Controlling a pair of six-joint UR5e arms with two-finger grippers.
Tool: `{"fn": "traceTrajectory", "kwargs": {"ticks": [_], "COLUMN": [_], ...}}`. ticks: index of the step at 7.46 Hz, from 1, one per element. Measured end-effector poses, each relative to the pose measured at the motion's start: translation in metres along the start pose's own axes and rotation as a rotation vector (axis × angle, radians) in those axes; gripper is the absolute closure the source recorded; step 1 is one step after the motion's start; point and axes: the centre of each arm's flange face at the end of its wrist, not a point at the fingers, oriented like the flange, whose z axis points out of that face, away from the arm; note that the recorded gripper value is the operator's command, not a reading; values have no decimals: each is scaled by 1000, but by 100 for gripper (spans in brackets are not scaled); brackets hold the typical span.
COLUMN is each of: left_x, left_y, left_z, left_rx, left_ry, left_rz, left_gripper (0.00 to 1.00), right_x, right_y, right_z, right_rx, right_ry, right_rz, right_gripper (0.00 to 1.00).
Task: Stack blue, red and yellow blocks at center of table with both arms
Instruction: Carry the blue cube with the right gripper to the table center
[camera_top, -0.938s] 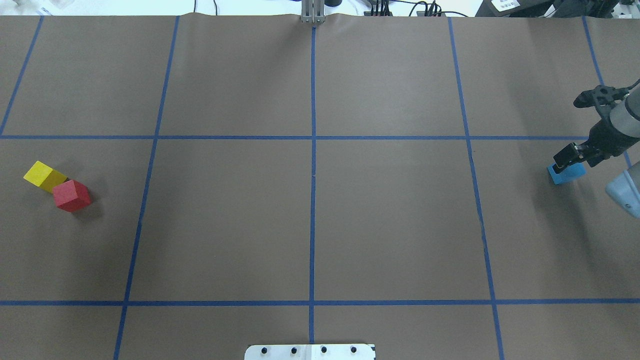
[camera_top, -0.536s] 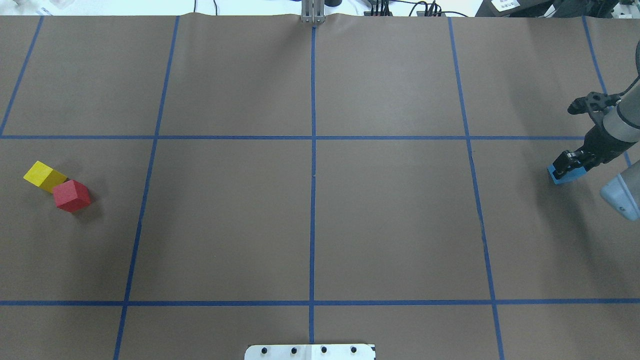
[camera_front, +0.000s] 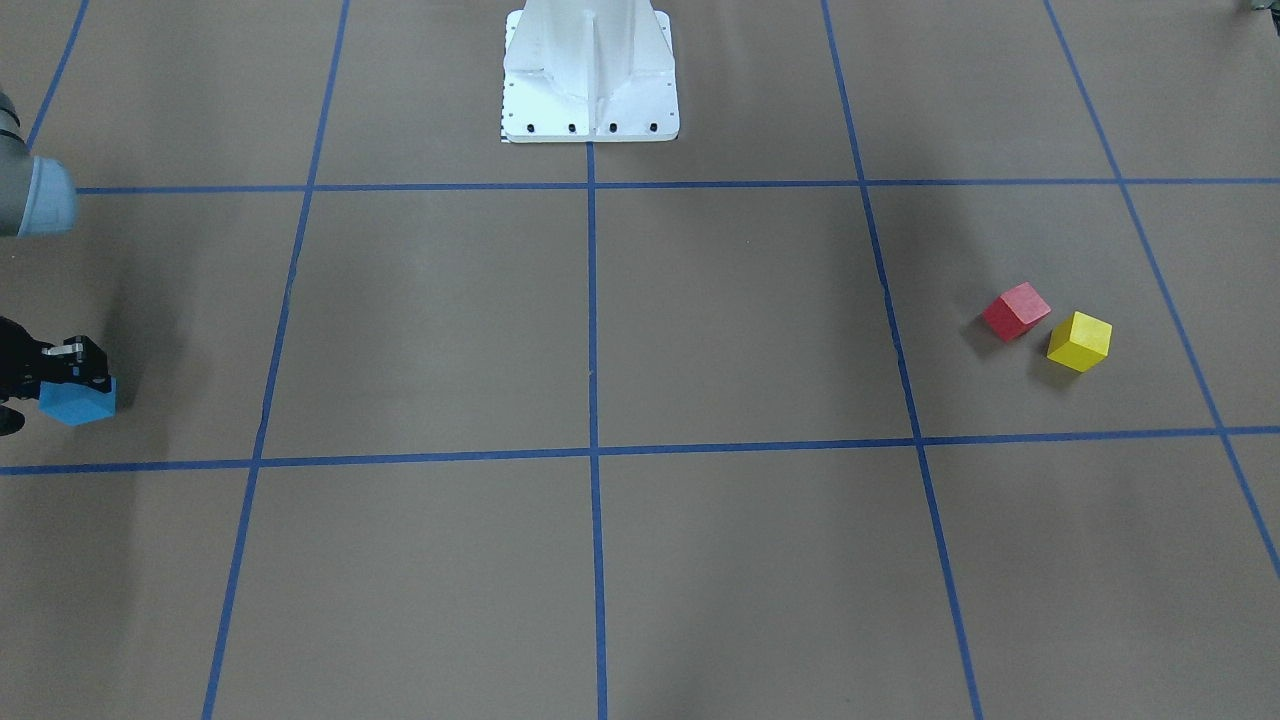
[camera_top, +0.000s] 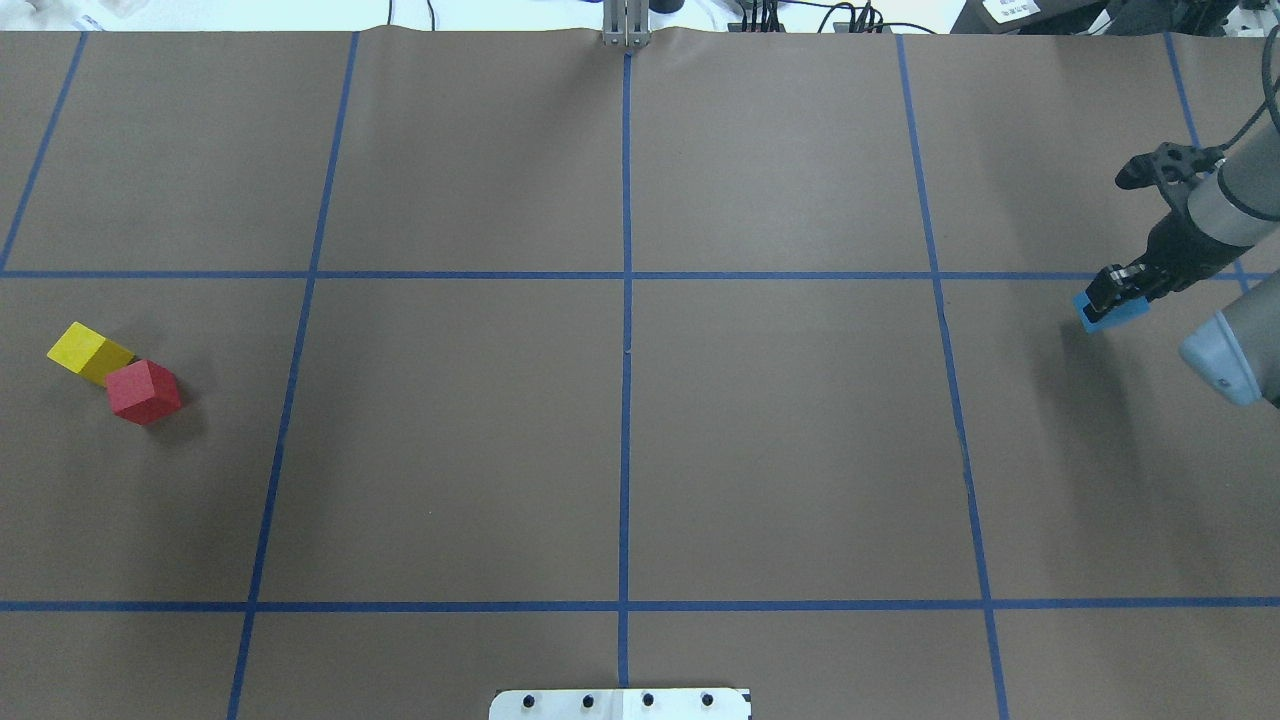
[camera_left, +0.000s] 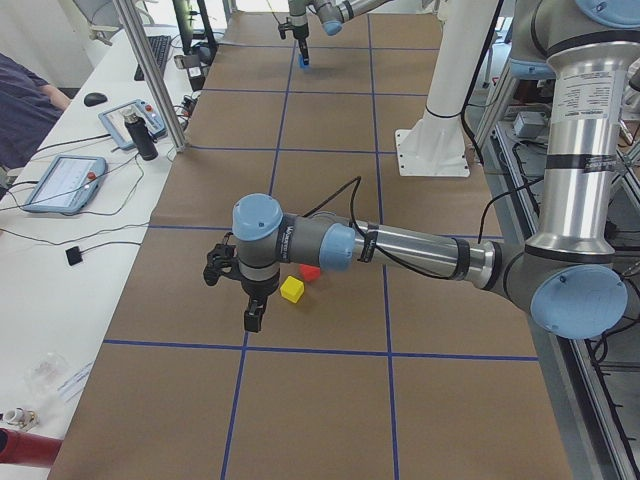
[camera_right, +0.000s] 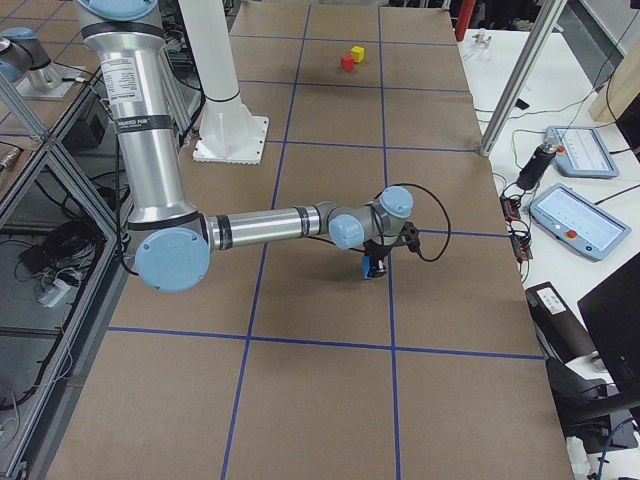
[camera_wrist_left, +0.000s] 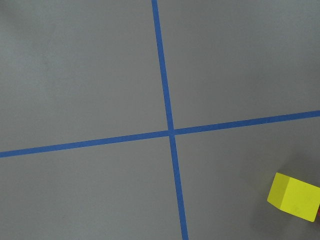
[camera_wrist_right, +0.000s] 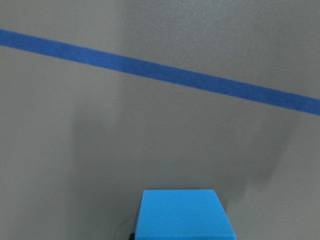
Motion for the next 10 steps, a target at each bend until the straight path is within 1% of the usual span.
{"fn": "traceTrajectory", "kwargs": {"ticks": [1, 2, 3, 4, 5, 6, 7, 8, 9, 10], "left_x": [-1, -1, -1, -1, -1, 0, 0, 0, 1, 2], "left_y": [0, 0, 0, 1, 1, 1, 0, 0, -1, -3], "left_z": [1, 3, 5, 8, 10, 10, 10, 11, 10, 9], "left_rx": [-2, -5, -10, -17, -20, -21, -21, -22, -21, -19], "left_ry": [0, 0, 1, 2, 2, 2, 2, 2, 2, 2], "left_rz": [-1, -1, -1, -2, -1, -1, -2, -2, -2, 0], "left_gripper": [0, 0, 0, 0, 0, 0, 0, 0, 0, 0], "right_x": [-43, -97, -159, -227, -297, -361, -414, -460, -493, -511], "right_y": [-42, -83, -117, -144, -164, -173, -170, -160, -150, -144], "right_z": [-30, -64, -90, -99, -100, -99, -91, -75, -52, -24], "right_rx": [2, -10, -22, -36, -49, -62, -75, -83, -84, -78], "right_ry": [-4, -3, -7, -15, -20, -24, -21, -9, 2, 7], "right_rz": [3, 9, 18, 54, 101, 130, 157, 187, 206, 211], "right_gripper": [100, 100, 100, 100, 100, 100, 100, 100, 100, 100]}}
